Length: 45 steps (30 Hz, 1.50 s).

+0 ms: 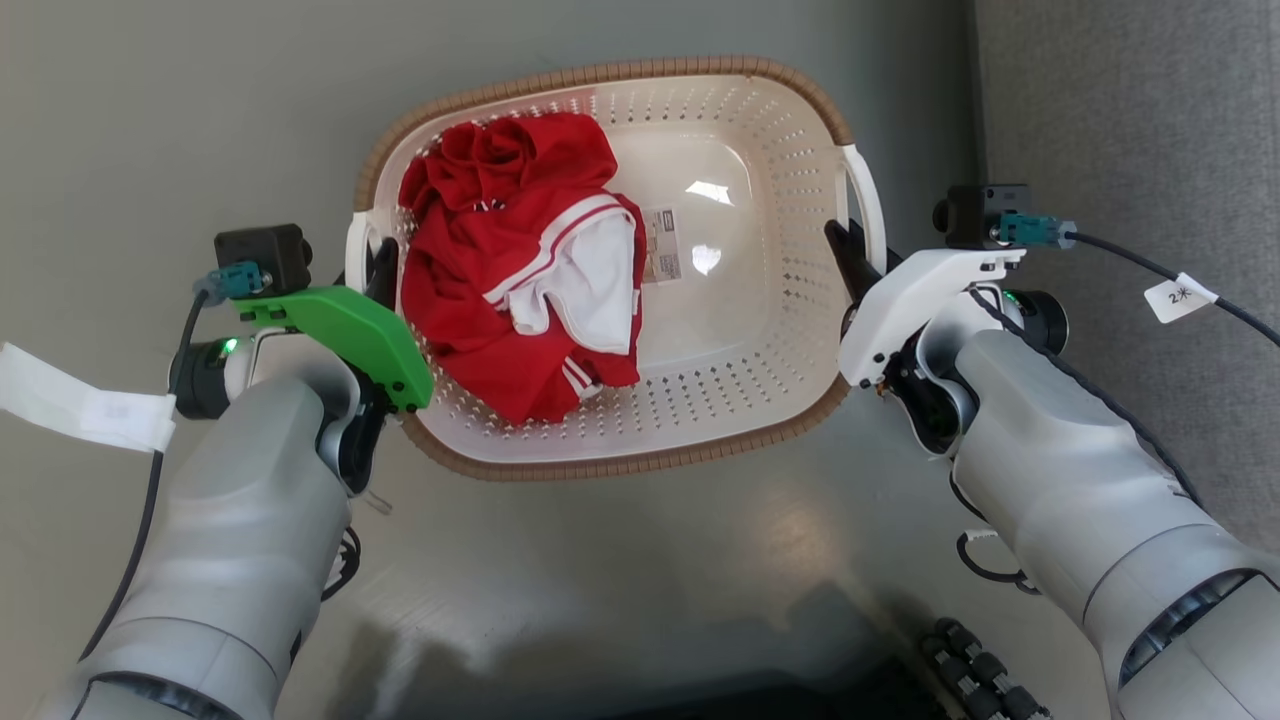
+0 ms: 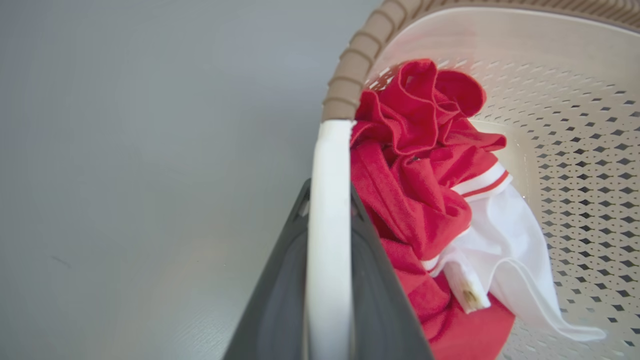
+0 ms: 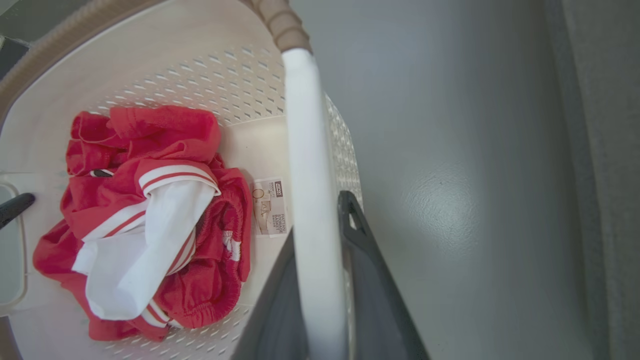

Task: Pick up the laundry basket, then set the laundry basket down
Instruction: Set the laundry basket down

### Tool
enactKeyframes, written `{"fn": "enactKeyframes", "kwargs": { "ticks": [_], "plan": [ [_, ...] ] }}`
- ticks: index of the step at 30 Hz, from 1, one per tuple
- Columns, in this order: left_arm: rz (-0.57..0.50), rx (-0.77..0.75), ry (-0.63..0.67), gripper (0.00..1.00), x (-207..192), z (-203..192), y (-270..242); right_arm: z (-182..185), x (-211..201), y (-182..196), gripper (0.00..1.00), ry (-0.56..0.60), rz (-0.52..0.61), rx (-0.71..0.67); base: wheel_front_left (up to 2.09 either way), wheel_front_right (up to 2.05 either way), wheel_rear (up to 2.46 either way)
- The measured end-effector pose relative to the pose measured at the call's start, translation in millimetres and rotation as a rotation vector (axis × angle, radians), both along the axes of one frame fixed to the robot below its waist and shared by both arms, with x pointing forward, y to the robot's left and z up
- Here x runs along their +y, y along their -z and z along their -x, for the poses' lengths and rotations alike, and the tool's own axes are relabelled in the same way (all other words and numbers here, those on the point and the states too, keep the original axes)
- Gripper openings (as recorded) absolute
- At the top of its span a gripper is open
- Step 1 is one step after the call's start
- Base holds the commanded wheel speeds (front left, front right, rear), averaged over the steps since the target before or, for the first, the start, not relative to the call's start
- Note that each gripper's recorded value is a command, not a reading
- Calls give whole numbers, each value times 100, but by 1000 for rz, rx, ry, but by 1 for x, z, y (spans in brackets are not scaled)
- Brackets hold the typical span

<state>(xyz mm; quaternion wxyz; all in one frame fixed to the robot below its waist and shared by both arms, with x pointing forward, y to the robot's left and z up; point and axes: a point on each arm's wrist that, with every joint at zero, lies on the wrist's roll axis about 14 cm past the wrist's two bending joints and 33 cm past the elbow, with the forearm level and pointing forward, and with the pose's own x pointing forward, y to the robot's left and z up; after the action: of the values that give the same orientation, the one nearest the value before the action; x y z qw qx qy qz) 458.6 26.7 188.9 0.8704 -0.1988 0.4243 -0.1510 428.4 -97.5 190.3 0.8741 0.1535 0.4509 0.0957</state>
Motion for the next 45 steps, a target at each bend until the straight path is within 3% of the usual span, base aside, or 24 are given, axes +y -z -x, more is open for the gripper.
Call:
{"fn": "enactKeyframes", "kwargs": {
  "ticks": [20,45],
  "plan": [
    [6,20,10,0,-5,-11,40,-7,-6,40,0,9,11,33,0,0,0],
    [9,18,5,0,-6,-12,57,-11,-11,56,0,26,15,41,0,0,0]
  ]
}}
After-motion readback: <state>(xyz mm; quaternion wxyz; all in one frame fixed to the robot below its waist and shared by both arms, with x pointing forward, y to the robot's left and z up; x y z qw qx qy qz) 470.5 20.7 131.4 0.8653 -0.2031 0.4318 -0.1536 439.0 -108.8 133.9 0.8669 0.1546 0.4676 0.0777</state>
